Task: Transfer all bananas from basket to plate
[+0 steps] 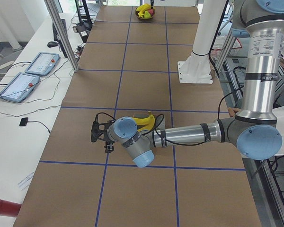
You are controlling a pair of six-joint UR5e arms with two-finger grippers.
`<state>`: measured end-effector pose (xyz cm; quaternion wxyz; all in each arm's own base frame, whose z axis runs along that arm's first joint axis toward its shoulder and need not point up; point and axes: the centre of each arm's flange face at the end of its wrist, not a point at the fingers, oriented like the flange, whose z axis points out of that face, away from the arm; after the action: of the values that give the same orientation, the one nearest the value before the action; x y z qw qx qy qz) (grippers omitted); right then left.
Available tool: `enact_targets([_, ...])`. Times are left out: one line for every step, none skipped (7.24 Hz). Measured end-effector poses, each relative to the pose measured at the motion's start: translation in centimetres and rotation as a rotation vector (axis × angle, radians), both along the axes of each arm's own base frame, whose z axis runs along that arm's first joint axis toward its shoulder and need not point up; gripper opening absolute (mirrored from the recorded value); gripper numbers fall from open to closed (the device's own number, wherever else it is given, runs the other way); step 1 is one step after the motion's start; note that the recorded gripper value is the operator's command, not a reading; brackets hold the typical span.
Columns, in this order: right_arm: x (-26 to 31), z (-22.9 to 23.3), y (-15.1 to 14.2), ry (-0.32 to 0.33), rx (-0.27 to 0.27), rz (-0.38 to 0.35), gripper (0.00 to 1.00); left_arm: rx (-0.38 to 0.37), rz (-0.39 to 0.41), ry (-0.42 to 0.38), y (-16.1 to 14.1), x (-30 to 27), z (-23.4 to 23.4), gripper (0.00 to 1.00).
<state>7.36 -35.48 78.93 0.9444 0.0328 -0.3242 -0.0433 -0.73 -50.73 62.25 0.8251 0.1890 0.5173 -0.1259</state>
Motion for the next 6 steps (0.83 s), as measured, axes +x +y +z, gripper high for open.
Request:
enact_targets([0.0,-0.2,-0.1,-0.002,0.024,-0.013,0.00,-0.003,0.000,0.001,0.0,0.1,0.0,0.99])
enact_targets([0.0,-0.9,-0.3,-0.013,0.055,-0.027,0.00,-0.008,0.000,0.002,0.0,0.1,0.0,0.99])
enact_targets([0.2,-2.4,-0.6,-0.040,0.094,-0.029,0.00,-0.013,-0.001,0.003,-0.1,0.1,0.0,0.99])
enact_targets([0.6,-4.7,-0.9,-0.074,0.141,-0.024,0.00,-0.016,0.000,0.005,-0.2,0.2,0.0,0.99])
enact_targets([0.8,-7.5,-1.0,-0.095,0.191,-0.020,0.00,-0.023,0.000,0.010,-0.3,0.2,-0.2,0.99])
enact_targets([0.8,-10.2,-1.4,-0.109,0.235,-0.014,0.00,-0.037,-0.005,0.020,-0.6,0.3,-0.5,0.99])
